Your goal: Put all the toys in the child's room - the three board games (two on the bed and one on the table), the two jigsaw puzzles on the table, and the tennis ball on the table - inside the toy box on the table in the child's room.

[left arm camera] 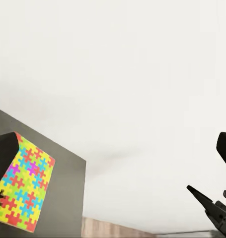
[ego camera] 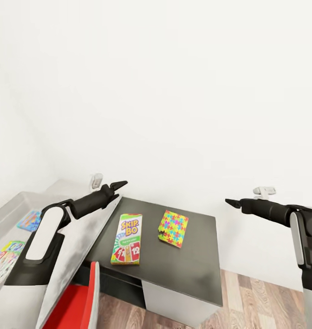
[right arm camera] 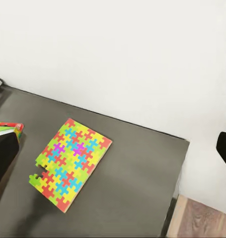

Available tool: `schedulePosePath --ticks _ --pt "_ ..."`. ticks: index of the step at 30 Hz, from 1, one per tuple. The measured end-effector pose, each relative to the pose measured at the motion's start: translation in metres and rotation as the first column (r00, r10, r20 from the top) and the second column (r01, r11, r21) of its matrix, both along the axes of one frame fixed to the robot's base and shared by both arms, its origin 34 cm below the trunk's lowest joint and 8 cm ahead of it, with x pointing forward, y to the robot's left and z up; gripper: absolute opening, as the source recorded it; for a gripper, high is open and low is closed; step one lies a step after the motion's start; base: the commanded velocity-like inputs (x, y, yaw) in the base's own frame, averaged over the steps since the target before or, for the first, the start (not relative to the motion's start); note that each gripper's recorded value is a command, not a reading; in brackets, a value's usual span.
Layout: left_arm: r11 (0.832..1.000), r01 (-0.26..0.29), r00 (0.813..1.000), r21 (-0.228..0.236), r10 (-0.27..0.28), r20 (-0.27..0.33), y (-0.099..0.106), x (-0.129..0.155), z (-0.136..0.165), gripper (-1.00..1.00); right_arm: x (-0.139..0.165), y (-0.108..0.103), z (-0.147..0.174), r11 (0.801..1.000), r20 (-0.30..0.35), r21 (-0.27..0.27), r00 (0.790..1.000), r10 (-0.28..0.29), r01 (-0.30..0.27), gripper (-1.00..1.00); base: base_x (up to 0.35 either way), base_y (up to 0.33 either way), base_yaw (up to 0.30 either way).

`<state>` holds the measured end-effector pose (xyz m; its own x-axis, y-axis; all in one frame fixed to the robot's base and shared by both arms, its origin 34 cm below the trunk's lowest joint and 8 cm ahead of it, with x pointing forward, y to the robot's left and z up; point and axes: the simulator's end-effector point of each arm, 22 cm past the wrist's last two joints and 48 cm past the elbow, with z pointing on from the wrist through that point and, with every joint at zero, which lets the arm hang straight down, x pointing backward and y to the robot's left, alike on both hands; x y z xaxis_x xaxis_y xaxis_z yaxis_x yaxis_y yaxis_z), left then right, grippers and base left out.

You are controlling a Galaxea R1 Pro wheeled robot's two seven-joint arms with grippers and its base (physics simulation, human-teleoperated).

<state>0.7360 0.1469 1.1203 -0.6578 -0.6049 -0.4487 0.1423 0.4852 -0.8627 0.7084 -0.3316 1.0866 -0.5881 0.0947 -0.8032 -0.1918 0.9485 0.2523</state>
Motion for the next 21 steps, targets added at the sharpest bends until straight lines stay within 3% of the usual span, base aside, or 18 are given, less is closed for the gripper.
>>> schedulePosePath --ticks 10,21 --pt "1.000 -0.007 1.000 0.005 0.007 -0.007 -0.0001 -0.0011 -0.0021 1.00 -0.0005 -0.0002 -0.0006 1.000 -0.005 0.001 1.000 -0.001 0.001 1.00 0.000 -0.038 -0.207" --pt "1.000 -0.021 1.000 0.016 0.021 -0.013 0.0069 -0.0010 -0.0064 1.00 -0.0006 -0.0002 -0.0004 1.000 -0.003 0.001 1.000 0.000 0.000 1.00 -0.042 -0.297 -0.033"
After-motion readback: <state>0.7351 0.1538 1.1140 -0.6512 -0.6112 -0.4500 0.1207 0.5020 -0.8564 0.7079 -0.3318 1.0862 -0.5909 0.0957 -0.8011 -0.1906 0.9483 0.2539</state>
